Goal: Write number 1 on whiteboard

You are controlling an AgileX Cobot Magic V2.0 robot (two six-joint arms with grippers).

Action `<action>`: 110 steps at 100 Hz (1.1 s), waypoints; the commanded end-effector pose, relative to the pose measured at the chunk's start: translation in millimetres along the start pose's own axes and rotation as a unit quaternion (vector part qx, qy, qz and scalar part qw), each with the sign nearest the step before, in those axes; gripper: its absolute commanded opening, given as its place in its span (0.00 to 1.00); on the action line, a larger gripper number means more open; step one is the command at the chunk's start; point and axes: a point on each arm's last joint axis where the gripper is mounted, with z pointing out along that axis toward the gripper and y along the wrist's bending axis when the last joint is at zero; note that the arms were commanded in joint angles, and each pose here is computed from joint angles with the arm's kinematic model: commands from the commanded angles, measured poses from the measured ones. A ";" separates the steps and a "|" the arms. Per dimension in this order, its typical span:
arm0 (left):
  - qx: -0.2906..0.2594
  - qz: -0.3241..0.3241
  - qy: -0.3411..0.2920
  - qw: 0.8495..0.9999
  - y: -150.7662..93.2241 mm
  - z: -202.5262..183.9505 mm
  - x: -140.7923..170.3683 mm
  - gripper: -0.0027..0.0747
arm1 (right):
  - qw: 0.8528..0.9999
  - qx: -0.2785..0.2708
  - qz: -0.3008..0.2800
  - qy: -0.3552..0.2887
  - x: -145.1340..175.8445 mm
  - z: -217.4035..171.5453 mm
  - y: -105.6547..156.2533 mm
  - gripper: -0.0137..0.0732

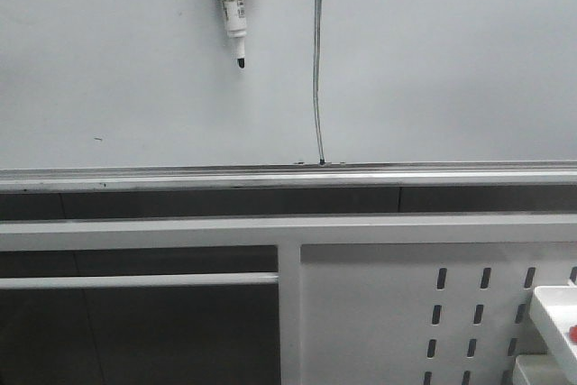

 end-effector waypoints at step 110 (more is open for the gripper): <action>-0.194 0.219 -0.092 0.952 43.4 -28.0 31.7 0.01 | 0.999 0.027 -0.002 -0.027 -10.5 -1.2 -6.8 0.08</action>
